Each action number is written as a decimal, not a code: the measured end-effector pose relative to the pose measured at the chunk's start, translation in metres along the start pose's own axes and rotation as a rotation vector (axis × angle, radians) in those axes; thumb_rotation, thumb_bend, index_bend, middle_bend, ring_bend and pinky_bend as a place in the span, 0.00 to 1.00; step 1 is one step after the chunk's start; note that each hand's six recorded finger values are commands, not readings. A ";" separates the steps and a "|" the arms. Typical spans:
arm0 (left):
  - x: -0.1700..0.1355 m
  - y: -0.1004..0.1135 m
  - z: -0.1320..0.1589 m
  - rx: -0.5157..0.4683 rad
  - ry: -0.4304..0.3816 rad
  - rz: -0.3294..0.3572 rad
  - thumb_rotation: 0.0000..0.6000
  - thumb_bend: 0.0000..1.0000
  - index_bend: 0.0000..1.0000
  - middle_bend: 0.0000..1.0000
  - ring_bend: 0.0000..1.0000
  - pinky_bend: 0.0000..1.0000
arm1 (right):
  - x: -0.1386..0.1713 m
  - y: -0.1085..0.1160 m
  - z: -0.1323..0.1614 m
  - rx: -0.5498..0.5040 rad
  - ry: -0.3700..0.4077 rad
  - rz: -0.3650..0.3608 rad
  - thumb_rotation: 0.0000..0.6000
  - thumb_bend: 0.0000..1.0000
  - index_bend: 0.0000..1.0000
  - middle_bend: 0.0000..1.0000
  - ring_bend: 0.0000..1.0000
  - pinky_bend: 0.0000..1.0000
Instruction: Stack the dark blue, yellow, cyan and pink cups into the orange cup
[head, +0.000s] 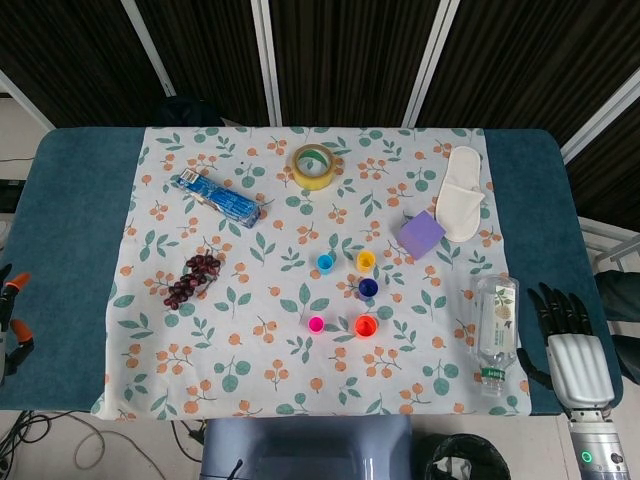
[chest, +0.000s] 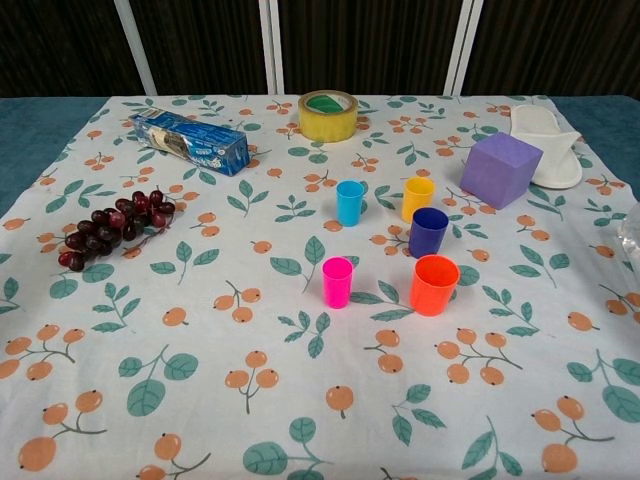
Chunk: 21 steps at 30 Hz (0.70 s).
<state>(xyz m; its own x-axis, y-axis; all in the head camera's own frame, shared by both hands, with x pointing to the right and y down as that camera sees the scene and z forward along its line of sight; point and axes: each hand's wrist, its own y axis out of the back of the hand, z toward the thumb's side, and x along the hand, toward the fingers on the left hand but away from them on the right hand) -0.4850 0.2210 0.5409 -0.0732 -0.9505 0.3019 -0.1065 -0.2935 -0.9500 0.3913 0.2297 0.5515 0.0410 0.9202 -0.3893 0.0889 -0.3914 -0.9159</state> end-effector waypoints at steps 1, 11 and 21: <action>0.000 0.000 0.000 0.000 0.000 -0.001 1.00 0.80 0.14 0.03 0.00 0.00 | -0.003 0.000 0.002 -0.002 0.013 0.012 1.00 0.40 0.00 0.00 0.00 0.00; 0.000 -0.001 -0.001 0.002 0.006 -0.001 1.00 0.80 0.14 0.03 0.00 0.00 | -0.071 0.008 0.051 0.036 0.210 0.198 1.00 0.40 0.00 0.00 0.00 0.00; 0.001 0.000 -0.003 -0.005 0.016 -0.002 1.00 0.80 0.14 0.03 0.00 0.00 | -0.127 -0.001 0.119 0.054 0.317 0.277 1.00 0.40 0.08 0.00 0.00 0.00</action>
<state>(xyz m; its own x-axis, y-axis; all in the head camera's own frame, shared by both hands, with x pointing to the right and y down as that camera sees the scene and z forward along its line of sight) -0.4882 0.2206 0.5414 -0.0889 -0.9480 0.3055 -0.1113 -0.2953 -0.9489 0.2676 0.1136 0.5905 0.3612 0.7305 -0.5796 -0.0208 -0.6151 -0.7882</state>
